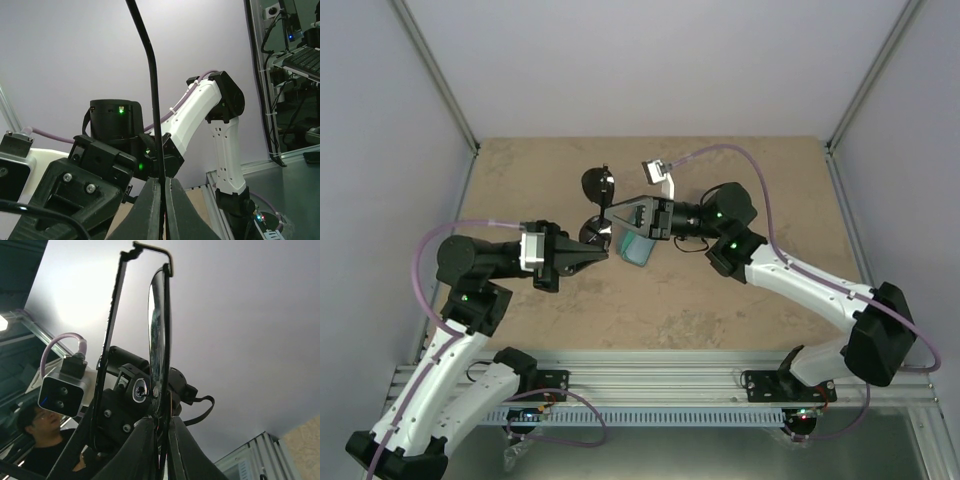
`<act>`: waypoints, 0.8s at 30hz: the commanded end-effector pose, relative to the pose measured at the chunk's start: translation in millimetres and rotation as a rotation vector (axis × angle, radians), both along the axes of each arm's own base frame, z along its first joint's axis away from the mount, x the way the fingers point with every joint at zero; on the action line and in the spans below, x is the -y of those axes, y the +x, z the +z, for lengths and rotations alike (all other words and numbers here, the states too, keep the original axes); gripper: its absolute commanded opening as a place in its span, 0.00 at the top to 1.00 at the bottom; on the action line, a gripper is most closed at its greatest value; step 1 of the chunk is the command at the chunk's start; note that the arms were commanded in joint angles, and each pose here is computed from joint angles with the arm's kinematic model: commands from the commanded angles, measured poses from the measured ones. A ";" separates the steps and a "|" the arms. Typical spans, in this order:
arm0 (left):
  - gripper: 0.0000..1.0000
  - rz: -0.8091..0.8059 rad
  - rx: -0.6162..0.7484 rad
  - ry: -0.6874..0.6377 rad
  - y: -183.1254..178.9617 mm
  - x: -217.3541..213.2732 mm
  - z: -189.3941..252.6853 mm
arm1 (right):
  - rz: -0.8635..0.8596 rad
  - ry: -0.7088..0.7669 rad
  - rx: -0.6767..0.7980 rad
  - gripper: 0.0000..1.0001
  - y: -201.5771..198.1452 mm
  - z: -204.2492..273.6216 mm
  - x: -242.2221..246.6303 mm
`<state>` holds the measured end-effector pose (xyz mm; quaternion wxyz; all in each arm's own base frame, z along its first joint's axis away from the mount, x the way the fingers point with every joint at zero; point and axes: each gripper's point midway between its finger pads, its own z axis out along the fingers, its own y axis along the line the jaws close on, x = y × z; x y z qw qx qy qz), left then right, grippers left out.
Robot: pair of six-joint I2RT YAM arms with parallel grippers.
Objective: Organize the sunglasses
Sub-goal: Fold the sunglasses.
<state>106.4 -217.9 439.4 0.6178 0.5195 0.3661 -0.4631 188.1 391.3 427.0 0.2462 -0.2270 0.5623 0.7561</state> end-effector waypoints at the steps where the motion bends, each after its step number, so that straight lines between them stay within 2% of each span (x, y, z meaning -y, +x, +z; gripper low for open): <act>1: 1.00 0.009 0.048 -0.016 -5.4 -2.5 5.8 | -0.020 0.044 0.044 0.99 -3.8 17.2 6.5; 2: 0.97 0.026 0.029 -0.016 -2.0 -2.5 5.5 | -0.032 0.044 0.042 0.99 -2.7 17.6 7.5; 3: 0.83 0.044 0.019 -0.021 1.1 -2.9 6.4 | -0.041 0.044 0.045 0.99 -2.1 17.8 8.2; 4: 0.64 0.069 -0.005 -0.021 5.6 -3.3 5.8 | -0.056 0.039 0.040 0.99 0.1 16.9 8.8; 6: 0.42 0.112 -0.036 -0.028 11.2 -5.2 6.8 | -0.084 0.034 0.040 0.99 4.1 16.1 11.1; 7: 0.34 0.137 -0.053 -0.033 14.6 -6.5 7.1 | -0.094 0.030 0.038 0.99 5.7 15.6 12.0; 11: 0.10 0.258 -0.104 -0.063 26.7 -15.7 9.7 | -0.154 0.010 0.046 0.99 13.9 13.4 16.5; 14: 0.01 0.356 -0.145 -0.092 37.7 -24.8 11.5 | -0.195 -0.005 0.057 0.99 18.9 11.6 19.9; 24: 0.01 0.544 -0.249 -0.125 57.3 -46.1 0.9 | -0.319 -0.027 0.055 0.99 37.5 9.4 29.6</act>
